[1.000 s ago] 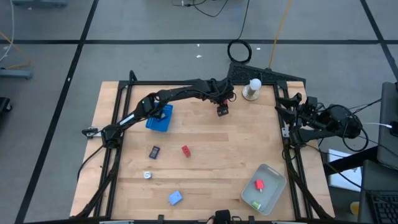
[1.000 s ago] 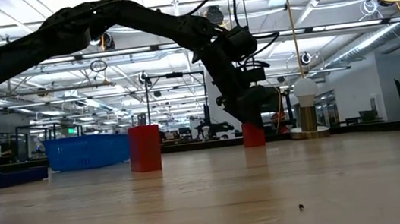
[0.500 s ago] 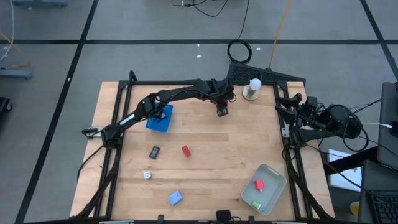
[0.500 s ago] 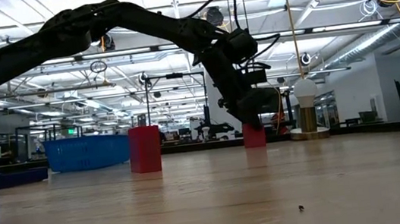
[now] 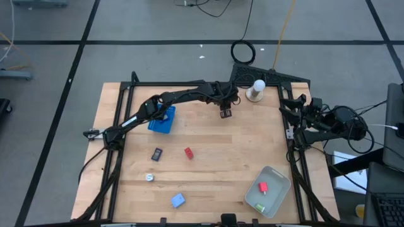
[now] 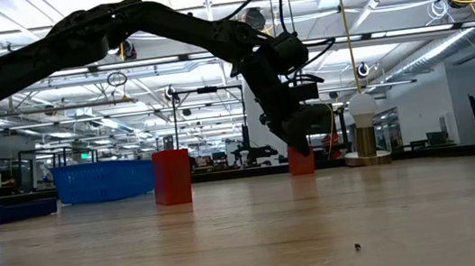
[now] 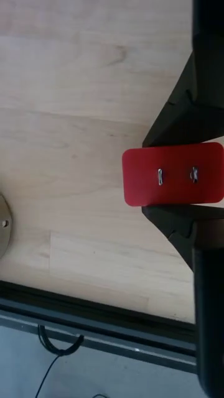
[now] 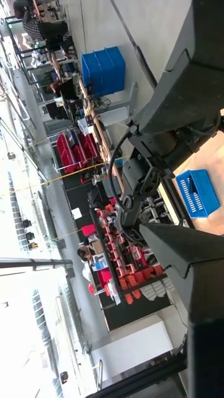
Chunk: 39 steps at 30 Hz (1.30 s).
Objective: Pick & Place Office items
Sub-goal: Put the top red charger adapter into the white bin
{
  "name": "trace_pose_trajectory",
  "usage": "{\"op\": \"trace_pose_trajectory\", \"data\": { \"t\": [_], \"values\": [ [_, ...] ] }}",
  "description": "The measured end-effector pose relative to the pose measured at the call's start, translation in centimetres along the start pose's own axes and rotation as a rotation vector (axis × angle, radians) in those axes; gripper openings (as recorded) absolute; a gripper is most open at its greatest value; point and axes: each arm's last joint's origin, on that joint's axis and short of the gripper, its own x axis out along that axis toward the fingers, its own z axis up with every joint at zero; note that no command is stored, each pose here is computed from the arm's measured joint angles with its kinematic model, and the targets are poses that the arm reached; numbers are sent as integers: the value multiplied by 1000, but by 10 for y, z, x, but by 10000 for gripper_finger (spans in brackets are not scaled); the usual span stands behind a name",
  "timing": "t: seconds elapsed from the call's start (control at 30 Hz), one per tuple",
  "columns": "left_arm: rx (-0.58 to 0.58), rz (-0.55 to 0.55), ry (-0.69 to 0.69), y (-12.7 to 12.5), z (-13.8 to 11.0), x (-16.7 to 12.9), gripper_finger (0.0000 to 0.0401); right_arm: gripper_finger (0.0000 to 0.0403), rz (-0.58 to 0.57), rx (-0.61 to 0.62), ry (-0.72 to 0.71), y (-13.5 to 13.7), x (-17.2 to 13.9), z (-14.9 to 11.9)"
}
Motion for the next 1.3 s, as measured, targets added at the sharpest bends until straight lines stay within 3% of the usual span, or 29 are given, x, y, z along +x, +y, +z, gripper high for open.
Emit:
{"op": "trace_pose_trajectory", "data": {
  "t": [0.4,0.7,1.03,1.3],
  "values": [
    [-56,24,-76,0,14,-20,123,242,1,4,-6,0,0,1],
    [-98,30,-156,9,29,-68,123,242,1,4,-7,0,0,1],
    [-184,-57,-258,7,44,-124,123,242,1,3,-5,0,0,1],
    [-158,-194,-342,-22,57,-158,123,242,1,3,-6,0,0,1]
  ]
}}
